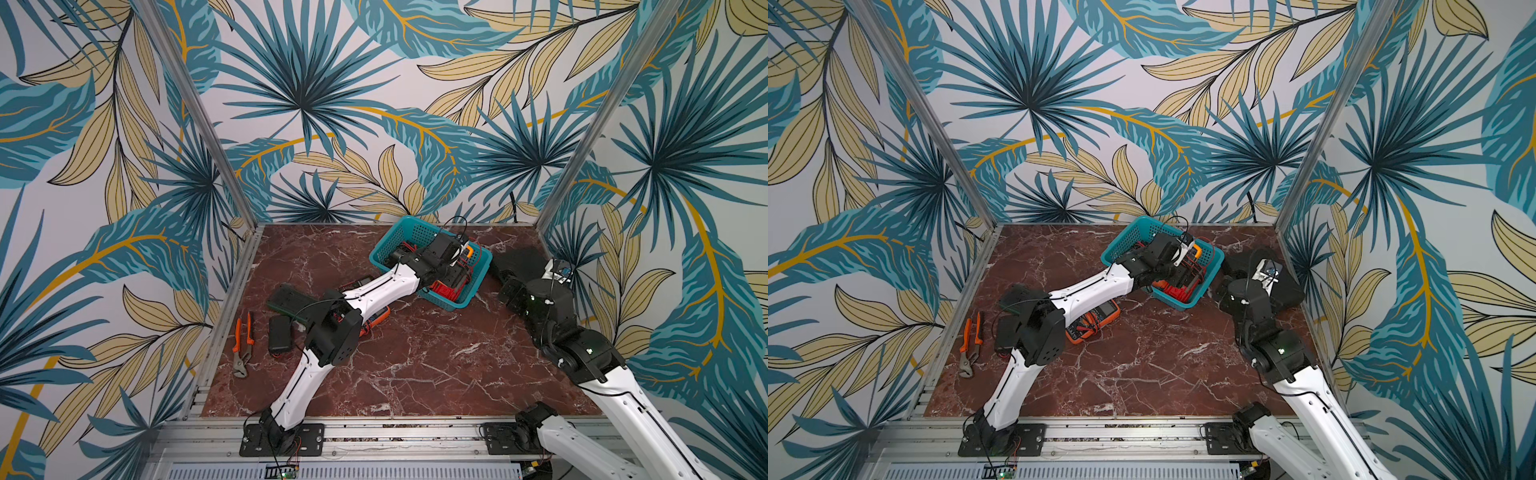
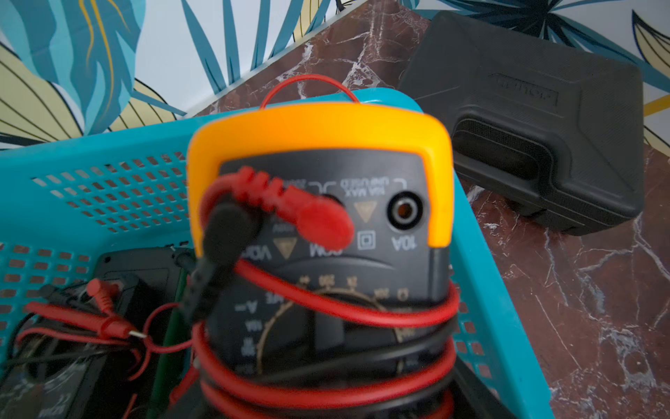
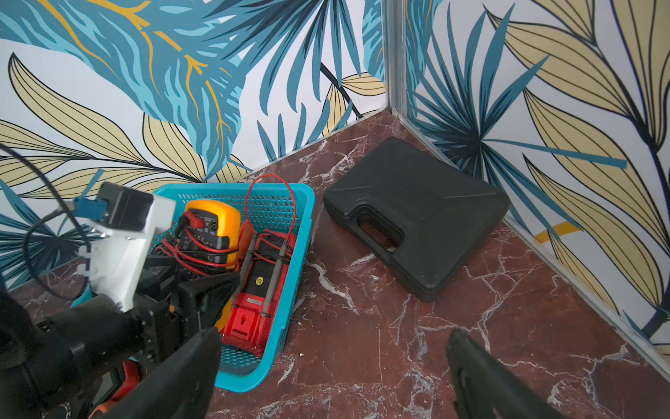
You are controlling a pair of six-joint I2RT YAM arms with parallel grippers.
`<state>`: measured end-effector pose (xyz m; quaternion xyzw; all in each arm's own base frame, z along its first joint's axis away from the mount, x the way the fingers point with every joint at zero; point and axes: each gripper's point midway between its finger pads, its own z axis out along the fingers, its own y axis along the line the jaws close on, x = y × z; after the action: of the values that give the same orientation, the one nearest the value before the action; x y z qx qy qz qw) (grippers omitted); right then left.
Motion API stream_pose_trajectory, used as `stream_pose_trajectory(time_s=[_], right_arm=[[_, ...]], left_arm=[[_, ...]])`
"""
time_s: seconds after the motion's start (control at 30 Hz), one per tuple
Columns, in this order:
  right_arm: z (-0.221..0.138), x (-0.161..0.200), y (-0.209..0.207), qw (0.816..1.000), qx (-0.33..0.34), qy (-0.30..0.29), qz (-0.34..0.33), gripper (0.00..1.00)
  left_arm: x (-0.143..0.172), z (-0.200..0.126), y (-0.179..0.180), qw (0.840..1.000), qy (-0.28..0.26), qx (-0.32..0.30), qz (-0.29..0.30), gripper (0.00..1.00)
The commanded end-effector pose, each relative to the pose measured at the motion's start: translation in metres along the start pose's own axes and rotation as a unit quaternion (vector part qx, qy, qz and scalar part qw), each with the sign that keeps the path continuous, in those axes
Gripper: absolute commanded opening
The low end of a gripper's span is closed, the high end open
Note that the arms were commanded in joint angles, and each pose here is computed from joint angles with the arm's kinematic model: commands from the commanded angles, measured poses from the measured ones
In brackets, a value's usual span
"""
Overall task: Put the multimeter into the basket
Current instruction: Place the multimeter in the basket.
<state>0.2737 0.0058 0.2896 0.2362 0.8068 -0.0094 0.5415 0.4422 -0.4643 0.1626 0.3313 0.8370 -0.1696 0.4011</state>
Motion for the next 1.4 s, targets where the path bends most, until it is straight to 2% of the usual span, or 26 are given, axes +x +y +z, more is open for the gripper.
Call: stream_pose_trajectory(time_s=[0.0,0.37,0.6,0.7,0.8,0.9,1.07,1.2,1.23,1.37], right_arm=[[0.001,0.002,-0.003,1.000,0.002,-0.005,0.001,1.00],[0.002,0.004,0.002,1.000,-0.010,0.000,0.004,1.00],[0.009,0.008,0.008,1.000,-0.010,0.014,-0.002,1.00],[0.010,0.009,0.011,1.000,-0.013,0.019,-0.003,1.00],[0.011,0.009,0.012,1.000,-0.014,0.020,-0.002,0.99],[0.012,0.010,0.014,1.000,-0.016,0.022,-0.002,0.99],[0.013,0.009,0.016,1.000,-0.017,0.024,-0.006,1.00],[0.012,0.008,0.018,0.999,-0.020,0.026,-0.007,0.99],[0.012,0.008,0.018,0.999,-0.021,0.026,-0.006,0.99],[0.012,0.006,0.021,0.999,-0.025,0.028,-0.011,1.00]], left_arm=[[-0.020,-0.005,-0.009,0.999,-0.021,0.026,0.000,0.00],[0.009,0.013,-0.017,0.998,0.023,0.045,-0.027,0.07],[0.023,0.016,-0.022,0.996,0.050,0.054,-0.042,0.24],[0.042,0.032,-0.023,0.995,0.072,0.057,-0.044,0.29],[0.045,0.036,-0.026,0.994,0.076,0.066,-0.047,0.46],[0.043,0.037,-0.029,0.993,0.074,0.072,-0.050,0.71],[0.034,0.030,-0.036,0.992,0.065,0.089,-0.059,0.97],[0.023,0.020,-0.040,0.991,0.049,0.101,-0.066,1.00],[0.010,0.008,-0.041,0.992,0.033,0.105,-0.067,1.00],[-0.007,-0.012,-0.042,0.991,0.003,0.114,-0.074,1.00]])
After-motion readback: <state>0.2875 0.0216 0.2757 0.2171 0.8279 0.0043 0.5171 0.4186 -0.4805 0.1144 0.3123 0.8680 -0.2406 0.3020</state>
